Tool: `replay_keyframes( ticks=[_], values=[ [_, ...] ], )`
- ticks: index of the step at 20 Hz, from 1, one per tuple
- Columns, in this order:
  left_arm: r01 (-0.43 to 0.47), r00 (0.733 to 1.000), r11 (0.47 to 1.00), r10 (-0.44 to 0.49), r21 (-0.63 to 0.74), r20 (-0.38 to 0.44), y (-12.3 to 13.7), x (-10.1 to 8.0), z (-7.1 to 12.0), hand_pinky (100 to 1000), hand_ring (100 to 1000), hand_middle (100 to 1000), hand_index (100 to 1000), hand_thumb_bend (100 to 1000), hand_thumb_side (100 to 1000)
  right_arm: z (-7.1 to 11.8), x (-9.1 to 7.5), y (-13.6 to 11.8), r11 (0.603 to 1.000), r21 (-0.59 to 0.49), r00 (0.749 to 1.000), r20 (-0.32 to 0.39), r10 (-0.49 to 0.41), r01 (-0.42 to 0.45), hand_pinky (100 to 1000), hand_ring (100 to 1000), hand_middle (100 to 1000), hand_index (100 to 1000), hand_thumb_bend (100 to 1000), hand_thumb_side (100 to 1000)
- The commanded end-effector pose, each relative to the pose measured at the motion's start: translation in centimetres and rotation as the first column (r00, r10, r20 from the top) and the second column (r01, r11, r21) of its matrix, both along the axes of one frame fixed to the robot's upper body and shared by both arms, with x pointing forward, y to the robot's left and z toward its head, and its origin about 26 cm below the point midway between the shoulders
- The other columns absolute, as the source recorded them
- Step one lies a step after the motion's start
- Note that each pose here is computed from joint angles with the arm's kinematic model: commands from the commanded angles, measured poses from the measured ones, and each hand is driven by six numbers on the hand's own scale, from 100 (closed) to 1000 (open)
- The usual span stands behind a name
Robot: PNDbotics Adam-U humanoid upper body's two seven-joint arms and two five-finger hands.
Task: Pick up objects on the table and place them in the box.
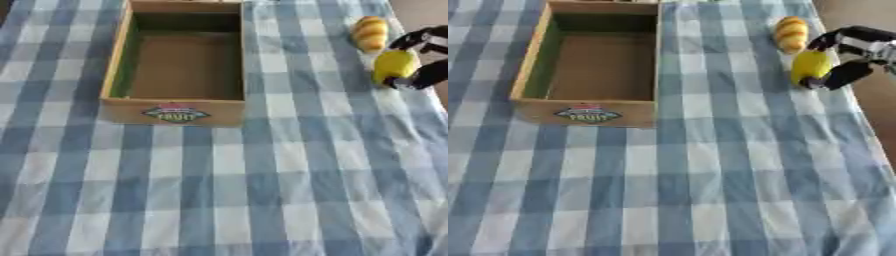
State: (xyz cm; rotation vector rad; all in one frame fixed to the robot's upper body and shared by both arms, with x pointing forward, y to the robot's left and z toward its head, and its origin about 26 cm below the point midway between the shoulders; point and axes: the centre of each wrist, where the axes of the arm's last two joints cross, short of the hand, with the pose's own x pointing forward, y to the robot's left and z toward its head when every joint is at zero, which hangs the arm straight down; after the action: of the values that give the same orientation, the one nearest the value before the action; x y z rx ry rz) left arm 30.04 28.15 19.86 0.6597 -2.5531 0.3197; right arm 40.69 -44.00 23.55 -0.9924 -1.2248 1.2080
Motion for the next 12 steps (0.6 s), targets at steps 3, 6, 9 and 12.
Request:
replay_keyframes(
  ticks=[3,6,9,12],
  values=[
    [0.013,1.000,1.000,-0.013,0.011,0.023,-0.19,-0.16,0.72,730,724,660,709,100,506,1.00,0.05,-1.23,0.998,-0.017,0.997,0.039,-0.062,0.063,851,902,706,838,383,200],
    [0.016,1.000,1.000,-0.016,0.013,0.021,-0.26,-0.15,0.70,731,725,661,709,100,506,0.73,0.16,-1.33,0.998,-0.013,0.997,0.037,-0.069,0.069,833,854,637,783,296,100],
    [0.018,1.000,1.000,-0.018,0.016,0.021,-0.31,-0.13,0.75,732,726,662,710,100,506,0.75,0.16,-1.23,0.998,-0.009,0.997,0.036,-0.066,0.066,816,816,585,730,202,100],
    [0.022,1.000,1.000,-0.022,0.020,0.019,-0.35,-0.12,0.77,733,727,664,710,100,508,1.28,0.04,-0.69,0.999,0.006,0.997,0.067,-0.047,0.047,800,791,540,686,100,100]
  ],
)
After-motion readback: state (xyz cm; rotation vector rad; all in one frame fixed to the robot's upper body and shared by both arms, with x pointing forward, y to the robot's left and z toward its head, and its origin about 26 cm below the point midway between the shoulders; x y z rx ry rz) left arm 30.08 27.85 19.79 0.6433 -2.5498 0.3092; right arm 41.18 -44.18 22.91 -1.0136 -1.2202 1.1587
